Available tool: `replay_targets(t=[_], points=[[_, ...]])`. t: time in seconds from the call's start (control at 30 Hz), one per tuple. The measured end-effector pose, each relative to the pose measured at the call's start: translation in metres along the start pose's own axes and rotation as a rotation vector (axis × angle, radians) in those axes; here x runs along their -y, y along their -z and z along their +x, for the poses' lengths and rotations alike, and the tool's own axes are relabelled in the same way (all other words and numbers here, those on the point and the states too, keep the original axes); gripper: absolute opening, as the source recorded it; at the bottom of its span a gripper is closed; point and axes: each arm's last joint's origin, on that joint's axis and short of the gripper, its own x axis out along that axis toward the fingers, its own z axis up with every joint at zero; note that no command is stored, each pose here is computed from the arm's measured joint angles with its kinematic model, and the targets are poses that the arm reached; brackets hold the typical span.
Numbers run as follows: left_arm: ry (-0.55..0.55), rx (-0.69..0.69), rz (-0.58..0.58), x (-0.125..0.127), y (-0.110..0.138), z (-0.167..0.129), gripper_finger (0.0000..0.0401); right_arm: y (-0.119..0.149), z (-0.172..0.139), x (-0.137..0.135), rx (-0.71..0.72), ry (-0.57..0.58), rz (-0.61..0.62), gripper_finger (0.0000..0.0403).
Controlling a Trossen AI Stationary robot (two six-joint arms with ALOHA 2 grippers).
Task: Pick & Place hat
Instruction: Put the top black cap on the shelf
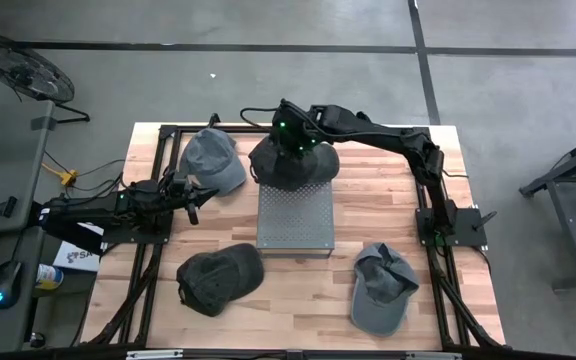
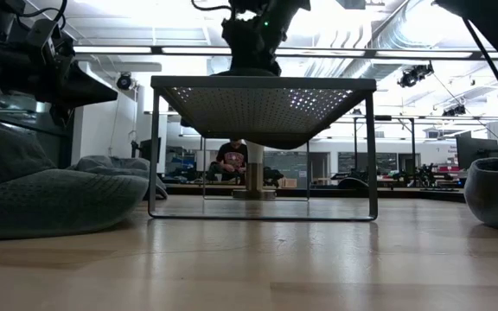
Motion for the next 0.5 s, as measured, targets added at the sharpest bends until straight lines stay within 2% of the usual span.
replay_targets(t=[0.33,0.5], points=[[0.002,-0.001,0.0,0.0,0.0,0.0,0.0001,0.002,0.011,-0.001,-0.026,-0.023,0.008,0.0258],[0.003,-0.002,0.0,0.0,0.0,0.0,0.0001,0.005,0.021,-0.002,-0.066,-0.024,0.031,0.025]])
